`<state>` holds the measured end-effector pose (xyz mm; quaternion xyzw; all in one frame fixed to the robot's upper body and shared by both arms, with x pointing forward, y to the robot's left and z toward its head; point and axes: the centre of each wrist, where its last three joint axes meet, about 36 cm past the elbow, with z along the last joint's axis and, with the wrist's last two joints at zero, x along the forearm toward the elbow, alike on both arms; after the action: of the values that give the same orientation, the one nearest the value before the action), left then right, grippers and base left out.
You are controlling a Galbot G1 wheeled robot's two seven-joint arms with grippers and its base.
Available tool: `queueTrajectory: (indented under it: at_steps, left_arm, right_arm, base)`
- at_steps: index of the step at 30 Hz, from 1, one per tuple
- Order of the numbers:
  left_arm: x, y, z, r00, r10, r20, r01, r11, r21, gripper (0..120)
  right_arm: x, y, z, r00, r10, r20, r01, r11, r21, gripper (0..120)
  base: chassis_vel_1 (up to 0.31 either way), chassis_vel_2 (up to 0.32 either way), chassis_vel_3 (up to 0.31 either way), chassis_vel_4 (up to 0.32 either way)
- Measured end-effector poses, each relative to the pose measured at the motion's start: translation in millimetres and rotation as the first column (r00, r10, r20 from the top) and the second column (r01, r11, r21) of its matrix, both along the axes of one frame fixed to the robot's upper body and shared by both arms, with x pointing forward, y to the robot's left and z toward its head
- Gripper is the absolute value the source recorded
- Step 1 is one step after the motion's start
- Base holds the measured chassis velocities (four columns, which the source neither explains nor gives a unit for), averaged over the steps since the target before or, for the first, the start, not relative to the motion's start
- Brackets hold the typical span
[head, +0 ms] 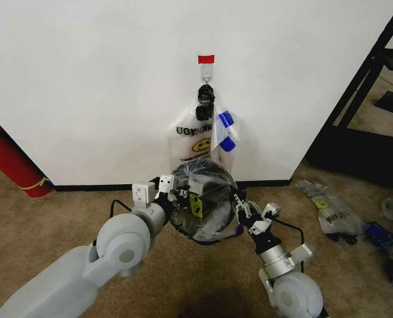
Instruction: Pick up the garbage bag from the wall and place it over the trash bin.
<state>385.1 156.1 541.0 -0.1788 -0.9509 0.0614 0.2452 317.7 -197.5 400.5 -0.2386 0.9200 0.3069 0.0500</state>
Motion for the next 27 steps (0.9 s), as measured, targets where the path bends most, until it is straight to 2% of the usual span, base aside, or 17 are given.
queueTrajectory:
  at_steps: [8, 12, 16, 20, 23, 27]
  left_arm:
    - [4.6, -3.2, -17.3, 1.000, 0.001, -0.016, 0.000, 0.998, 0.063, 0]
    - [5.2, -0.6, -19.9, 1.000, 0.002, 0.001, -0.003, 0.991, 0.132, 0]
    - [4.0, 2.4, -7.7, 0.999, 0.001, 0.034, -0.005, 0.993, 0.118, 0]
    - [-5.1, 0.1, 7.7, 0.997, -0.039, 0.062, 0.035, 0.998, 0.057, 0]
    - [-7.3, -4.0, 7.6, 0.997, -0.055, 0.059, 0.052, 0.998, 0.046, 0]
    - [2.1, -11.4, -6.6, 0.998, -0.050, 0.039, 0.047, 0.996, 0.072, 0]
  right_arm:
    - [-2.5, 1.5, 2.6, 1.000, 0.012, 0.005, -0.012, 1.000, -0.002, 0]
    - [-3.4, 2.7, 2.2, 1.000, 0.019, 0.010, -0.019, 1.000, -0.012, 0]
    - [-3.6, 3.0, 2.1, 1.000, 0.019, 0.011, -0.019, 1.000, -0.013, 0]
    - [-3.6, 2.9, 1.0, 1.000, 0.018, 0.009, -0.018, 1.000, -0.016, 0]
    - [-3.8, 4.1, 0.9, 1.000, 0.019, 0.009, -0.019, 1.000, -0.016, 0]
    - [-5.5, 6.5, 1.5, 1.000, 0.024, 0.013, -0.024, 1.000, -0.020, 0]
  base:
    - [0.000, 0.000, 0.000, 0.000]
    - [0.000, 0.000, 0.000, 0.000]
    - [0.000, 0.000, 0.000, 0.000]
    - [0.000, 0.000, 0.000, 0.000]
    - [0.000, 0.000, 0.000, 0.000]
    - [0.000, 0.000, 0.000, 0.000]
